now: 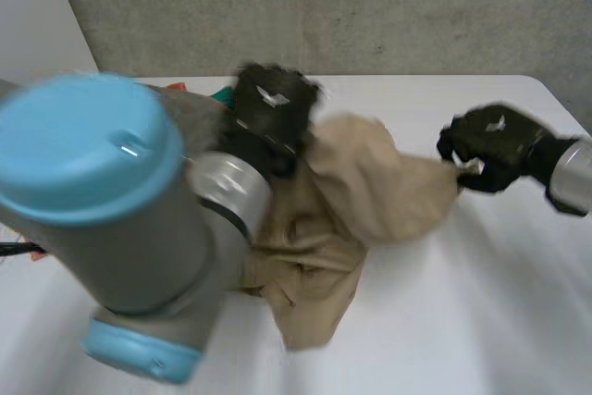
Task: Fold the laundry.
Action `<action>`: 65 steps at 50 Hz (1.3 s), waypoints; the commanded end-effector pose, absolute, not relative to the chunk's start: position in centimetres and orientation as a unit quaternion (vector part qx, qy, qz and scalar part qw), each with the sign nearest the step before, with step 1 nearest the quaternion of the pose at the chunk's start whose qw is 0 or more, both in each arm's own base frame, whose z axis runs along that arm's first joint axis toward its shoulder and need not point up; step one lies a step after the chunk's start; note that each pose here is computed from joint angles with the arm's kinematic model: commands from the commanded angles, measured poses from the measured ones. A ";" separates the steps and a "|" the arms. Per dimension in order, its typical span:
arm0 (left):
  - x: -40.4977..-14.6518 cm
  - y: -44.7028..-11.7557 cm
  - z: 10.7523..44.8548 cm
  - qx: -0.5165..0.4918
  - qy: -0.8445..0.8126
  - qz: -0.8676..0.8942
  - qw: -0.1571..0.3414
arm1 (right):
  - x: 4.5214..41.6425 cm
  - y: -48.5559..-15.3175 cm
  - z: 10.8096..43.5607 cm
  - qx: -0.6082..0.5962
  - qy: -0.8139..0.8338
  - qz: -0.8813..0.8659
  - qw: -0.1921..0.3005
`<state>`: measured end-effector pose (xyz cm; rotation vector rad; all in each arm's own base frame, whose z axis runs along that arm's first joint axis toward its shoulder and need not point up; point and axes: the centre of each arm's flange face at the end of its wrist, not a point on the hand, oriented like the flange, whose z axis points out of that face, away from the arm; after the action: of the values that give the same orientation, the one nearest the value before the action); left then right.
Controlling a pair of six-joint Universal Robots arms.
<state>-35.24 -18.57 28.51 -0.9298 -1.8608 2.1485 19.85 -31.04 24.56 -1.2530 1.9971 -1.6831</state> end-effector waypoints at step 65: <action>-35.7 -30.8 27.3 -0.205 -0.516 0.827 0.088 | 28.5 -36.3 32.1 -0.256 0.494 -0.826 0.095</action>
<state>-35.14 -33.03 36.09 -0.4344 -1.2210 2.6704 28.16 -36.86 38.92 -0.5965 1.1563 -2.7007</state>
